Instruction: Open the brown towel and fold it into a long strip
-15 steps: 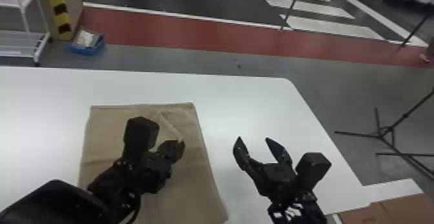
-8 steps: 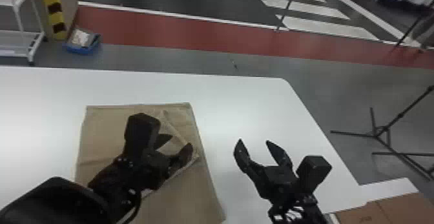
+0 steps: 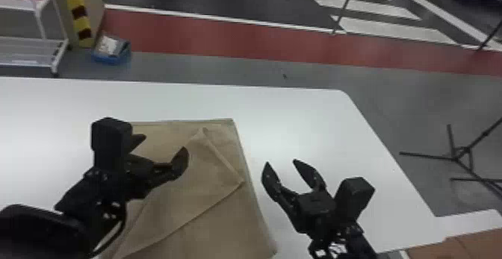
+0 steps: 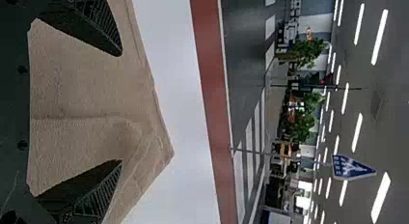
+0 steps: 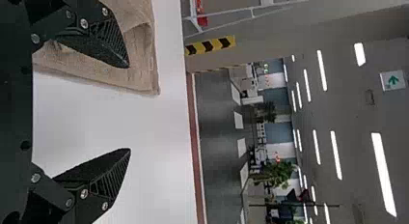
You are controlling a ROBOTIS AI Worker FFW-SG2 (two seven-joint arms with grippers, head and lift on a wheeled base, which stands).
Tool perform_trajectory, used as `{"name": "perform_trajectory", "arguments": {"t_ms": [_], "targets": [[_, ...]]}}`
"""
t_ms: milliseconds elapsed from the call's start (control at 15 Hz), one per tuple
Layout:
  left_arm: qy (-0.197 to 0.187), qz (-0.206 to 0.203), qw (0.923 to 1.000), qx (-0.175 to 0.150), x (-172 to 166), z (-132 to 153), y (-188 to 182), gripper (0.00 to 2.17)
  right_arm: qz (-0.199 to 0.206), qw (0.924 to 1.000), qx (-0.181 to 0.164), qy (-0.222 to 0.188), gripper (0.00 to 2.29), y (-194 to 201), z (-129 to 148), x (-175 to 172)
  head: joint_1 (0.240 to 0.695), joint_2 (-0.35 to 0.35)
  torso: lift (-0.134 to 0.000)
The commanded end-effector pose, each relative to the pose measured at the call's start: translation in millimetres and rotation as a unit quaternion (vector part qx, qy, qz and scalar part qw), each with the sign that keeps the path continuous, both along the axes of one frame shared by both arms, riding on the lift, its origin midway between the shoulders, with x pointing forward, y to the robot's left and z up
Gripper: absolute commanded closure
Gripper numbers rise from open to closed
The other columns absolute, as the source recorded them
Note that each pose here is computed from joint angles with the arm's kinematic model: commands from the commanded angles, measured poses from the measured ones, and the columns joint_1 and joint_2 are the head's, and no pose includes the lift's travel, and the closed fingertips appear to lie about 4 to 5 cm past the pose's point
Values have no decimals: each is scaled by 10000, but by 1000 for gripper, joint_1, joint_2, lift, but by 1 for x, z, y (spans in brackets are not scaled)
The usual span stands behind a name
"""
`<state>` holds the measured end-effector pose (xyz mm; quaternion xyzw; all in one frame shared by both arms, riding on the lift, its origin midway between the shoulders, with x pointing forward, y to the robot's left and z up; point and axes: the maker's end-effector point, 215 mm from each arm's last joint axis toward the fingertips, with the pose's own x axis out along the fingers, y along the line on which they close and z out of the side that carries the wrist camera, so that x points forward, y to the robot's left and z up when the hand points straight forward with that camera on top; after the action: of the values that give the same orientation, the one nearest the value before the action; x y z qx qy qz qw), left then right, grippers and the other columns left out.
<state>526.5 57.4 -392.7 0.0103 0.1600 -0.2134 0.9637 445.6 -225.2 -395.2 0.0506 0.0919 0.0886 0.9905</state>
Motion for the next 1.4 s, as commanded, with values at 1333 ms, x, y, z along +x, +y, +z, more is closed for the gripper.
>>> {"name": "perform_trajectory", "arguments": {"t_ms": [1333], "targets": [[-222,137,9997,36,-1,-14,28,90,899,9890,-513,1054,917,73,-71,13,695,-74,-123]]}}
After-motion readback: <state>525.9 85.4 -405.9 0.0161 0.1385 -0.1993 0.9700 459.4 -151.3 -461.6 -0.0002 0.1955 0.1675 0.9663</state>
